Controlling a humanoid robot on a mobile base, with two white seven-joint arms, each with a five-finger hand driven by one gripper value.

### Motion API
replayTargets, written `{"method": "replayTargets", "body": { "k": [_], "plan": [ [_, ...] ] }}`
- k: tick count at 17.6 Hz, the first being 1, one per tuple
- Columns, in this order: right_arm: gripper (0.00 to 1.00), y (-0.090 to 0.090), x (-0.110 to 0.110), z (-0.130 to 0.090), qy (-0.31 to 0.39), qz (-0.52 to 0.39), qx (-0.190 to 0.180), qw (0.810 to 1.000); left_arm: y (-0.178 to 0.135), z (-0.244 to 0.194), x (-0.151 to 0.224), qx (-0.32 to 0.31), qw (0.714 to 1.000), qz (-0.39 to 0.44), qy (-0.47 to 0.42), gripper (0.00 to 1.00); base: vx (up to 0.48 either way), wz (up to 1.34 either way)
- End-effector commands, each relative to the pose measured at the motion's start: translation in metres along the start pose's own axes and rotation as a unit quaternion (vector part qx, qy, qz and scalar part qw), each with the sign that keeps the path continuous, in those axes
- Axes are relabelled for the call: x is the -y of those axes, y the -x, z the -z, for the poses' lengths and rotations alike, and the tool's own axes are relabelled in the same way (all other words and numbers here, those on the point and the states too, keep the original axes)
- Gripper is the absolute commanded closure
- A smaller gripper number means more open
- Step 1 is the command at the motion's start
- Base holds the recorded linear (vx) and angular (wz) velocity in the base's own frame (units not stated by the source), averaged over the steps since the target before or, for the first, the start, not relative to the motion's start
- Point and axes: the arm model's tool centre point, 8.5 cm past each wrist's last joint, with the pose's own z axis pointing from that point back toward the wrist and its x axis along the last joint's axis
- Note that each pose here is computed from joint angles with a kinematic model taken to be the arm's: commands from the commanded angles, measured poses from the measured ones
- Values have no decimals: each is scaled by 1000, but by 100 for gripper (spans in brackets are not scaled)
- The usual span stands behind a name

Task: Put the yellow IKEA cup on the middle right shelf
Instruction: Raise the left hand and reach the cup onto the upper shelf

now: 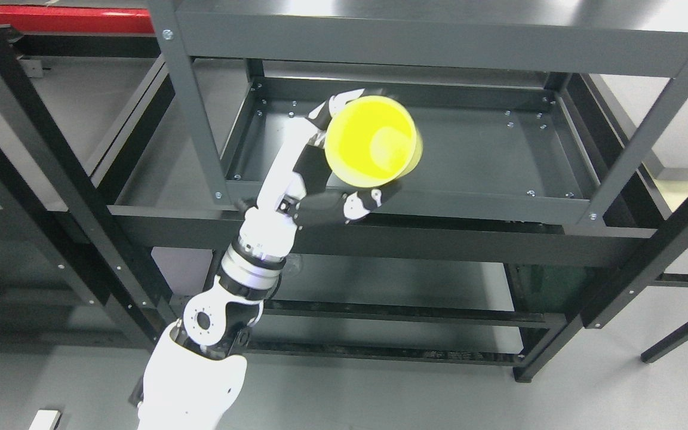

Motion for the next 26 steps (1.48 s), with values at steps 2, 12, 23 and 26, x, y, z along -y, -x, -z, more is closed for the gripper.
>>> {"method": "replayTargets", "body": {
  "k": [2,12,23,26],
  "plan": [
    [1,9,10,1,6,2,-8,1000,-72,104,19,108,993,-2,56,100,64,-148],
    [1,9,10,1,6,2,-8,1000,-20,182,-103,-236,952,-12,-194,100,74,-68],
    [1,9,10,1,6,2,-8,1000,36,160,-126,-397,890,-53,-218,79,98,61],
    [1,9,10,1,6,2,-8,1000,38,162,-112,-406,887,-119,-186,80,0,0]
  ]
}}
